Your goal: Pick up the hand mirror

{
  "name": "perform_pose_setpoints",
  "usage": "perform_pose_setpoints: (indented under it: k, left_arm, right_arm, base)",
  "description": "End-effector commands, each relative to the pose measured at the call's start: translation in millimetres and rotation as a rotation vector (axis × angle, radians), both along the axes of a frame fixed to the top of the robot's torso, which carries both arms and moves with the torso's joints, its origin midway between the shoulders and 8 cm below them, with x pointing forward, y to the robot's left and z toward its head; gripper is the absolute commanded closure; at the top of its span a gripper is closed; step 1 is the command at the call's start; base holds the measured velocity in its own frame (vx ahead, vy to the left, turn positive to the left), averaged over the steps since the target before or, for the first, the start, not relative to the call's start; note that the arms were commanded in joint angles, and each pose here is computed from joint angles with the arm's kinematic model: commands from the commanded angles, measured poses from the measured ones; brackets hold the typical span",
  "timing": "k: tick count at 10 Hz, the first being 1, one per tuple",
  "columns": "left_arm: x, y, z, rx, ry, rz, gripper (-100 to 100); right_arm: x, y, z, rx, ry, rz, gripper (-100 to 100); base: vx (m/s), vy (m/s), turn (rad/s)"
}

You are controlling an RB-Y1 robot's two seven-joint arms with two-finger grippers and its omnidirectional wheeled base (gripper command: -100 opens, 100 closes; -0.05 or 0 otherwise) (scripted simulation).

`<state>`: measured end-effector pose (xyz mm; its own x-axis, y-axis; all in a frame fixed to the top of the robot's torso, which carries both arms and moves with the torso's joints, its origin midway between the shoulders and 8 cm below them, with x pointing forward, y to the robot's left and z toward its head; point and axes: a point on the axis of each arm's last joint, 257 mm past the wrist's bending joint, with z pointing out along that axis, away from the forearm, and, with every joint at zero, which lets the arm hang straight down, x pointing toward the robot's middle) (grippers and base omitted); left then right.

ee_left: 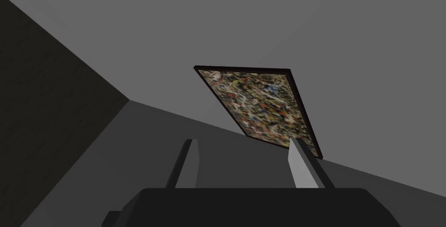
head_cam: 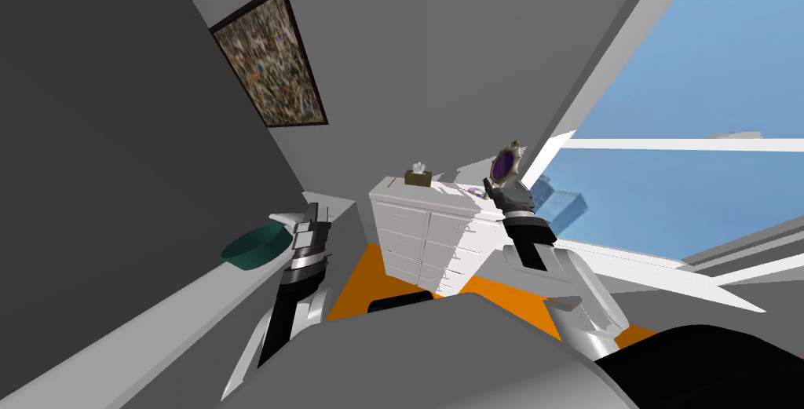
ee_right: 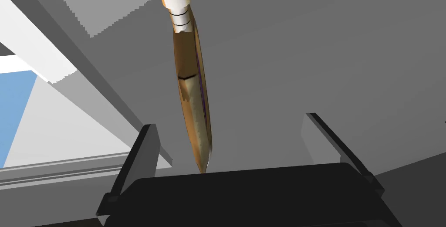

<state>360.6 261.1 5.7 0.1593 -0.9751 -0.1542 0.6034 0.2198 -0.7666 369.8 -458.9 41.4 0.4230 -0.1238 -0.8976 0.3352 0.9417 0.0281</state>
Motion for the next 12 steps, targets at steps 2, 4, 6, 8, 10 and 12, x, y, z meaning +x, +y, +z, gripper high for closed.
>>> perform_pose_setpoints:
  k: [2,4,6,8,10,12]
  left_arm:
    - [0,0.0,0,0.0,0.0,0.0,0]
    - [0,0.0,0,0.0,0.0,0.0,0]
    - [0,0.0,0,0.0,0.0,0.0,0]
    - [0,0.1,0,0.0,0.0,0.0,0]
    - [0,0.1,0,0.0,0.0,0.0,0]
    - [0,0.1,0,0.0,0.0,0.0,0]
  right_arm:
    - [-2,-4,-4,0.03,0.029,0.012,-100]
    - [-4,-8,-9,0.051,0.056,0.02,-100]
    - [-5,-11,-15,0.075,0.089,0.027,-100]
    - [-5,-15,-22,0.1,0.124,0.032,-100]
    - [-6,-19,-30,0.127,0.162,0.035,-100]
    - [-7,-23,-37,0.152,0.203,0.033,-100]
  base:
    - [-0.108,-0.097,0.182]
    - [-0.097,-0.065,0.212]
    - [-0.093,-0.07,0.222]
    - [-0.097,-0.065,0.216]
    - [-0.114,-0.052,0.218]
    - [-0.109,-0.038,0.172]
